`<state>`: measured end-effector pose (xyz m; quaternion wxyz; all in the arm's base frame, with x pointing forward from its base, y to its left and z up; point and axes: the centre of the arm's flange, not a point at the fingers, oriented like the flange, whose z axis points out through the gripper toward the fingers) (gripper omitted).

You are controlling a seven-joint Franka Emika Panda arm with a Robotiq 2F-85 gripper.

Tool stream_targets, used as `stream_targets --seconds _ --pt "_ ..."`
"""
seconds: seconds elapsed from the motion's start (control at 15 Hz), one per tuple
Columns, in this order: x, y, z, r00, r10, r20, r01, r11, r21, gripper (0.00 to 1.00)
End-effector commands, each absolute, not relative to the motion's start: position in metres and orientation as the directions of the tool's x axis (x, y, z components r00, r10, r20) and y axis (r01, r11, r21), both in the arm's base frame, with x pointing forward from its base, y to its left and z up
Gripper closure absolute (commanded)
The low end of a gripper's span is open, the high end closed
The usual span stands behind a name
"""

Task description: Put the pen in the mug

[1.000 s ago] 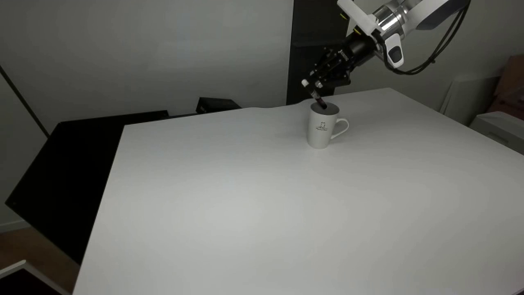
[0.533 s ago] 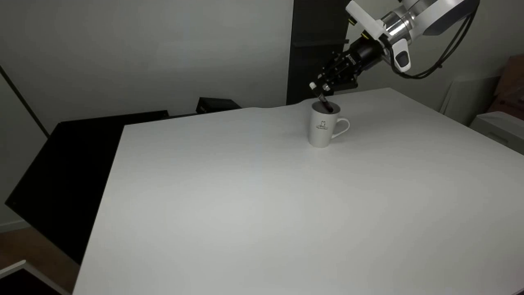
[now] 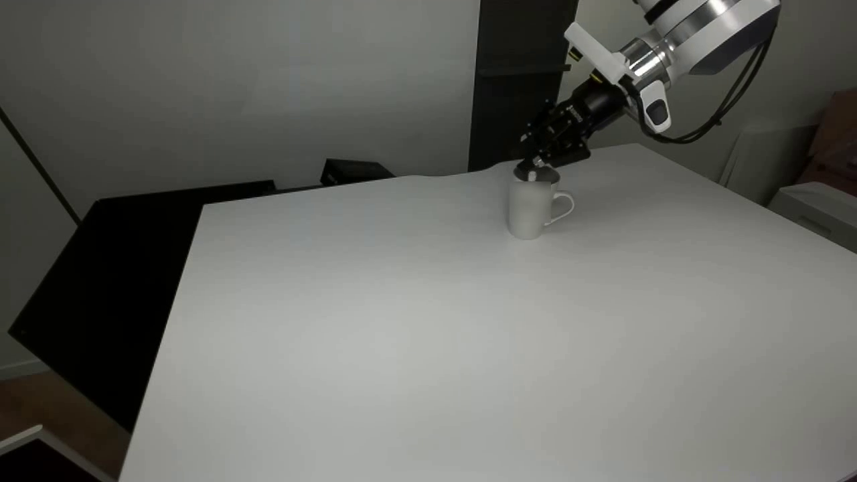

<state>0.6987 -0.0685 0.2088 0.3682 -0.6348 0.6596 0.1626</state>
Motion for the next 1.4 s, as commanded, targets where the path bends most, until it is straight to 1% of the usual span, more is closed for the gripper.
stream_targets --seconds 0.0,0.2,0.33,0.6,0.87,1.13,1.33 --pt "0.702 -0.046 0.233 0.13 -0.746 -0.653 -0.964 0.06 -0.26 0.23" --pt "0.692 -0.015 0.266 0.274 -0.785 -0.555 -0.949 -0.129 -0.287 0.06" --pt "0.684 0.005 0.289 0.367 -0.79 -0.491 -0.925 -0.251 -0.286 0.01" --pt "0.671 0.033 0.328 0.541 -0.755 -0.37 -0.841 -0.488 -0.235 0.0" --pt "0.658 0.047 0.352 0.667 -0.671 -0.325 -0.729 -0.678 -0.094 0.0" --pt "0.646 0.052 0.356 0.752 -0.52 -0.405 -0.57 -0.822 -0.004 0.0" --pt "0.637 0.048 0.348 0.787 -0.432 -0.44 -0.439 -0.894 0.094 0.0"
